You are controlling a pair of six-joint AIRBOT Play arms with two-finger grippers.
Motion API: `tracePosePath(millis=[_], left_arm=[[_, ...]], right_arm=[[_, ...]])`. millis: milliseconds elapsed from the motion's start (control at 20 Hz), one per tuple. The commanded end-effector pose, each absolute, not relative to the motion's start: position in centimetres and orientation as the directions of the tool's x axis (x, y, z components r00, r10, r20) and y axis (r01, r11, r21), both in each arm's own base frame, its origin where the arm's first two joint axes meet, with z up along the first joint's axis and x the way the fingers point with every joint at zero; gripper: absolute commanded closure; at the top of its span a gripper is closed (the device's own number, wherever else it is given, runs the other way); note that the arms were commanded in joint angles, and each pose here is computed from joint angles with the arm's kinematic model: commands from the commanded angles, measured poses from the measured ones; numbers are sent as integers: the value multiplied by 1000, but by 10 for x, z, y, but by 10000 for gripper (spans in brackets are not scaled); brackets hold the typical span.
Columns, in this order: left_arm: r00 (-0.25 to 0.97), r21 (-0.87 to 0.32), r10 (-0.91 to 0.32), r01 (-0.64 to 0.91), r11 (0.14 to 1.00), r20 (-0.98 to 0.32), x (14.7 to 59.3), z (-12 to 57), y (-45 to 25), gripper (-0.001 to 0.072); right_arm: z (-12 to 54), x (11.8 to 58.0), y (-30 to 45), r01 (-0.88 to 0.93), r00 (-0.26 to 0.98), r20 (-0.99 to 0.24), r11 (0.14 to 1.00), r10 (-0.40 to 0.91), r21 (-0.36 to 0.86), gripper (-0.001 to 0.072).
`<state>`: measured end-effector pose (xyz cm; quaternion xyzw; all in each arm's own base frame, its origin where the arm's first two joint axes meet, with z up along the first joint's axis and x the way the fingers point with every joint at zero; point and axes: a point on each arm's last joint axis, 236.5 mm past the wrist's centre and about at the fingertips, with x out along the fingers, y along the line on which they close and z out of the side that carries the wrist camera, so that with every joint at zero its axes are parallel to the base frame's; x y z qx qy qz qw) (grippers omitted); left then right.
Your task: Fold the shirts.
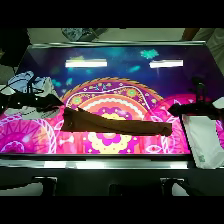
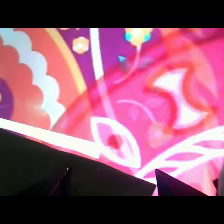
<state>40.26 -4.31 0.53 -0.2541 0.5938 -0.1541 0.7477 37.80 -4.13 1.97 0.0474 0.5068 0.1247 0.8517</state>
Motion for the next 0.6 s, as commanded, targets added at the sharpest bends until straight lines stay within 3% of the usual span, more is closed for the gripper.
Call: tracePosePath(millis=[0,100,250,550], left_arm=[[33,-489,-489,-116,864,-872,338,-28,-24,162],[-33,-497,-508,-161,852,-861,305,-53,-35,163],[-51,-491,-508,-193,850,-860,281,-80,-40,162],[81,-547,-541,-129,827,-837,311,-82,-55,162]], right_arm=[[4,327,-70,-126,284,-912,954,296,271,79],[-13,300,-62,-127,184,-925,941,333,313,80],[-27,290,-46,-115,160,-907,920,390,376,79],[-36,281,-41,-109,130,-905,913,405,393,79]])
